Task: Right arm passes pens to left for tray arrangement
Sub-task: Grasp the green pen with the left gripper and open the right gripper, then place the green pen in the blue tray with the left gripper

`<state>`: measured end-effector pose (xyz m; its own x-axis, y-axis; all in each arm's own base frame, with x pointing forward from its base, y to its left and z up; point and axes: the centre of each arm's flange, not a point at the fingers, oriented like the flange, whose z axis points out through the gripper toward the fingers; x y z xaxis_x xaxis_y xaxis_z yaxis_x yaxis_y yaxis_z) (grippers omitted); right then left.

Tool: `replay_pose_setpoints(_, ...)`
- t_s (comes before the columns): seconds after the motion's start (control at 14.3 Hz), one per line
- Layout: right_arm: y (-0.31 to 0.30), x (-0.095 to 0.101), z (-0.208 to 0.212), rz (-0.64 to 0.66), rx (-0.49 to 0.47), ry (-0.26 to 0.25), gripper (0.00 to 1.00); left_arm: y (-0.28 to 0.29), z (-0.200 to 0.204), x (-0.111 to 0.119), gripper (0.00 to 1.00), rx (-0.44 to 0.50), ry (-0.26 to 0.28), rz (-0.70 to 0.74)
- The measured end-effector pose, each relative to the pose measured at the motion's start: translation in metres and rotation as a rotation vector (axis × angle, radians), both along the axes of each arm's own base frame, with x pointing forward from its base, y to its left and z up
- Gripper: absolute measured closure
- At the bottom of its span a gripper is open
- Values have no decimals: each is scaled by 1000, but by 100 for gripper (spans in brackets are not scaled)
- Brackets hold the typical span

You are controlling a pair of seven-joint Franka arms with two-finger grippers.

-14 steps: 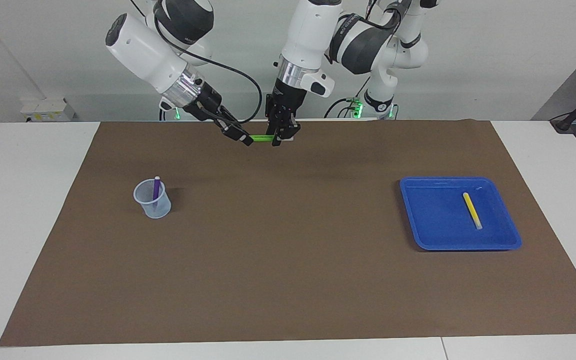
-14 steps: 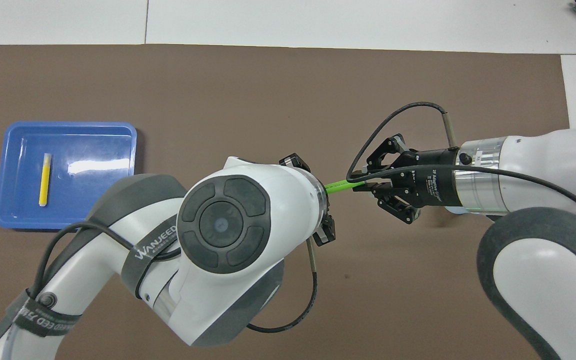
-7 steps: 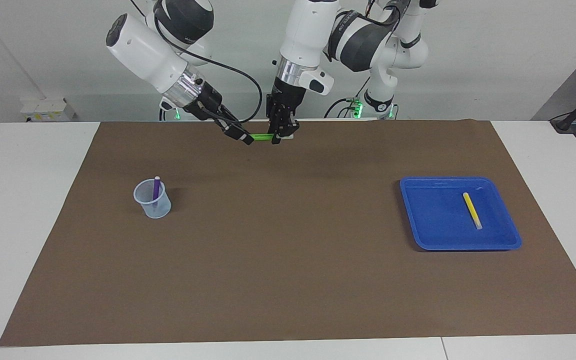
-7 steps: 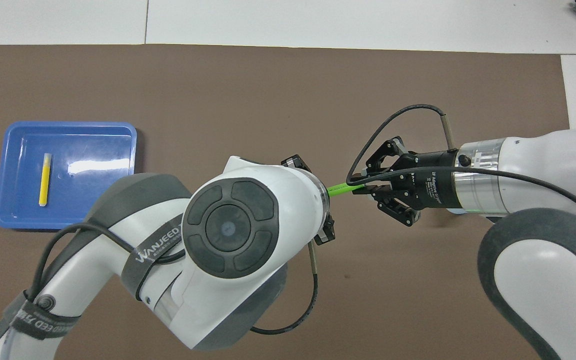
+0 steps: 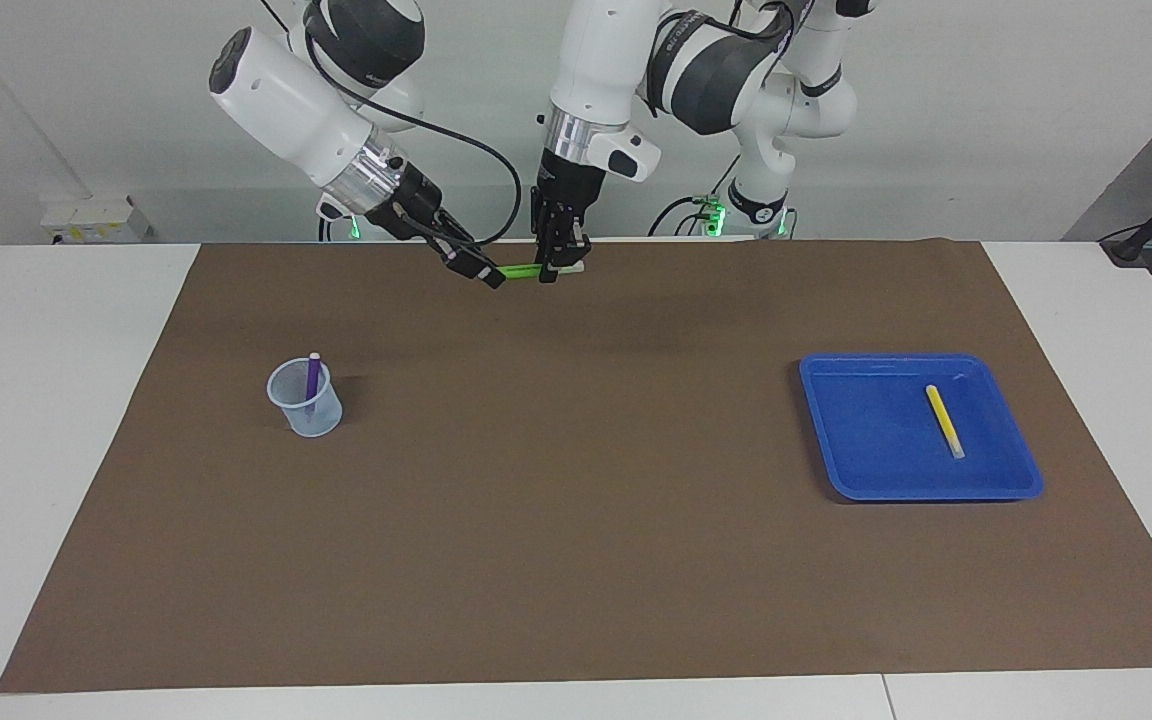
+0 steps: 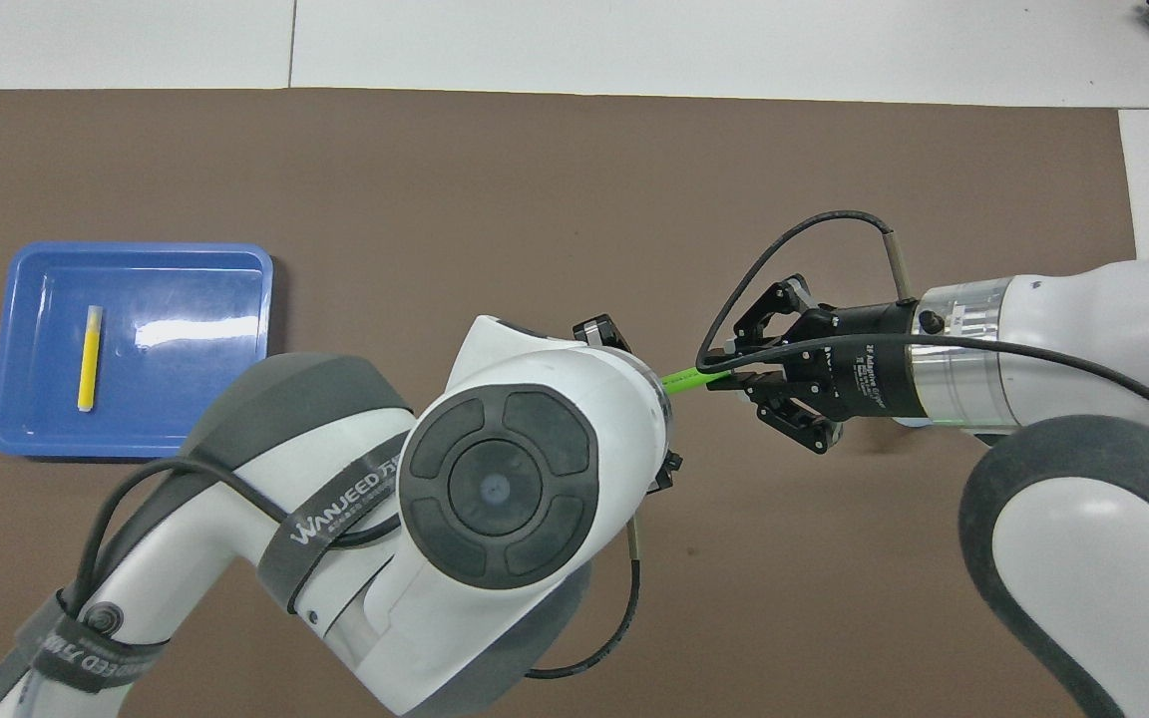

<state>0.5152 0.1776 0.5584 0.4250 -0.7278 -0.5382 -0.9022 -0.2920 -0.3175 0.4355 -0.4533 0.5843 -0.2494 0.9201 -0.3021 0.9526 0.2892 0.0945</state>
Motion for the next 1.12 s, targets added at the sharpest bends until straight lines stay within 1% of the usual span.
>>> replay_pose_setpoints(0.14,0,0,0,0,0,0,83,0,0,0,81,0,0,0)
replay_pose_setpoints(0.21,0,0,0,-1,0,-2,80,-1,0,-1,81,-1,1,-1)
replay_pose_setpoints(0.35,0,0,0,-1,0,-1,78,-3,0,-3,81,-3,3,3)
replay_pose_setpoints(0.49,3,-1,0,9,-1,-4,59,-6,0,-6,81,-3,4,-5)
replay_pose_setpoints(0.63,5,-2,0,31,-2,-17,39,-4,-2,-4,81,3,0,-26)
replay_pose_setpoints(0.77,5,-2,0,52,-4,-32,19,7,-6,9,81,19,-2,-44)
replay_pose_setpoints(0.84,5,-2,0,63,-5,-41,7,15,-9,17,81,31,-4,-64)
replay_pose_setpoints(0.91,5,-2,0,76,-6,-50,0,24,-12,26,81,45,-8,-90)
replay_pose_setpoints(1.05,3,-3,-2,128,-10,-75,0,51,-24,48,81,79,-14,-146)
replay_pose_setpoints(1.12,0,-3,-3,172,-17,-99,0,69,-31,62,81,97,-16,-168)
